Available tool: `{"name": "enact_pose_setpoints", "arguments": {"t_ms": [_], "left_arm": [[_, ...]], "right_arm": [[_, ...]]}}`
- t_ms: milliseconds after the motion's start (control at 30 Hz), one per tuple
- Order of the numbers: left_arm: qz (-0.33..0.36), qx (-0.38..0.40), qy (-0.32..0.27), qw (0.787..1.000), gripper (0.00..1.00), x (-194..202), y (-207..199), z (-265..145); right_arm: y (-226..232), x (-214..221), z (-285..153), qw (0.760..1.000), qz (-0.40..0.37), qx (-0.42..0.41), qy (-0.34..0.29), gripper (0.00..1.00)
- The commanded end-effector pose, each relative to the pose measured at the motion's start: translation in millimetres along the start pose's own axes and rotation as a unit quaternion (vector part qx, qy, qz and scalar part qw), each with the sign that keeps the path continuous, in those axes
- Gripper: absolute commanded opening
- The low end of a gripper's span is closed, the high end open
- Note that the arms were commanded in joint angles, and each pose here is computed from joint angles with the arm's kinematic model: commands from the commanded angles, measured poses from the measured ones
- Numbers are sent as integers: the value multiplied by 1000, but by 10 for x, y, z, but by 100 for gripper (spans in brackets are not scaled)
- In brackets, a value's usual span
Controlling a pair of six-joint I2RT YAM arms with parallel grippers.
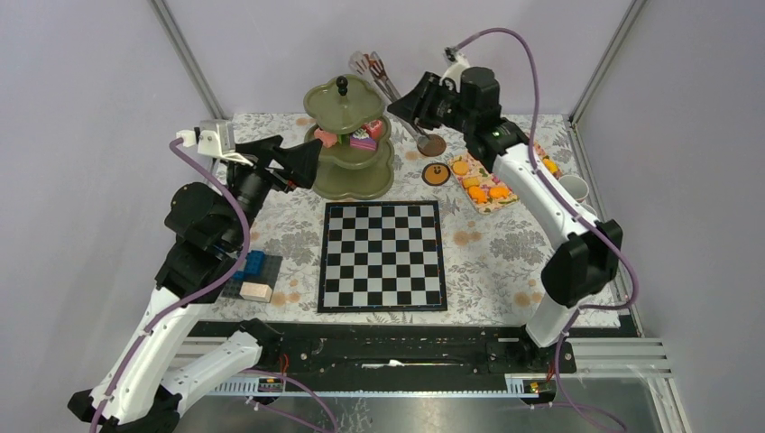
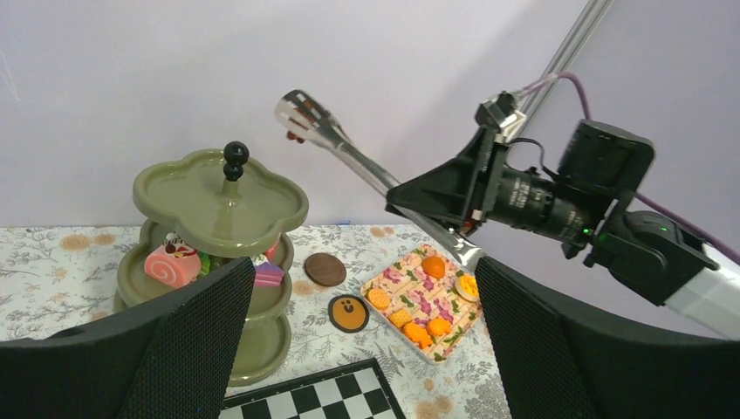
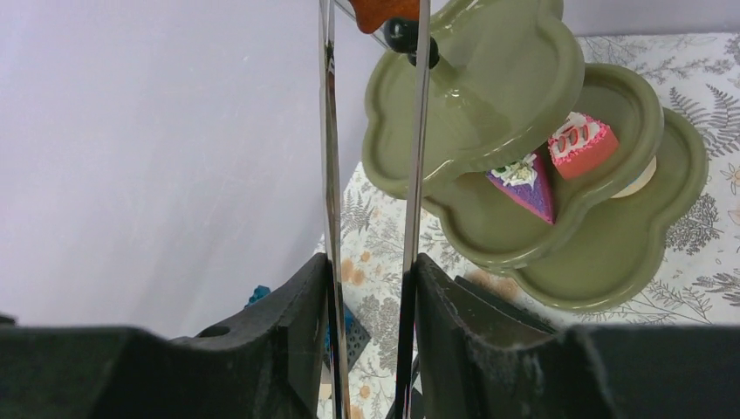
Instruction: Serve the afternoon tea
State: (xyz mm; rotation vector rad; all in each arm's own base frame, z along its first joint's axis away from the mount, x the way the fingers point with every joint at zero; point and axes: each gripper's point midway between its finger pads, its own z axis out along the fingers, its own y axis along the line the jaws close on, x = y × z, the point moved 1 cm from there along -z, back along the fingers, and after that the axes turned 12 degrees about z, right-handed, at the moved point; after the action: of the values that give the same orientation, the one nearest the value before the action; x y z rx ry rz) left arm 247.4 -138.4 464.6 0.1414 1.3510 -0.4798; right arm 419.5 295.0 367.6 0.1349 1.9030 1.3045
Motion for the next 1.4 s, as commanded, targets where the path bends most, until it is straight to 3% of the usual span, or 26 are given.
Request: {"name": "enact_pose_setpoints", "arguments": {"t_ms": [0, 300, 500, 667, 833, 1167, 1367], "left_arm": [[-6, 1, -17, 1000, 99, -192, -10, -73], [2, -8, -15, 1000, 99, -143, 37, -95], [2, -8, -11, 1000, 99, -103, 37, -79], [2, -8, -11, 1000, 99, -104, 37, -80], [3, -7, -9, 1000, 99, -90, 35, -80], [6, -8, 4, 1000, 99, 37, 45, -37], [19, -8, 22, 1000, 99, 187, 60, 0]], "right_arm": [[-29, 35, 178, 999, -22, 38, -2, 33], [-214, 178, 260, 996, -40, 84, 8, 38], [-231, 245, 293, 994, -49, 91, 18, 52], [-212, 215, 295, 994, -56, 96, 17, 58], [-99, 116, 217, 993, -66, 96, 3, 56], [279, -298, -556, 981, -120, 112, -106, 51], [-602, -316, -1229, 941, -143, 262, -159, 51]]}}
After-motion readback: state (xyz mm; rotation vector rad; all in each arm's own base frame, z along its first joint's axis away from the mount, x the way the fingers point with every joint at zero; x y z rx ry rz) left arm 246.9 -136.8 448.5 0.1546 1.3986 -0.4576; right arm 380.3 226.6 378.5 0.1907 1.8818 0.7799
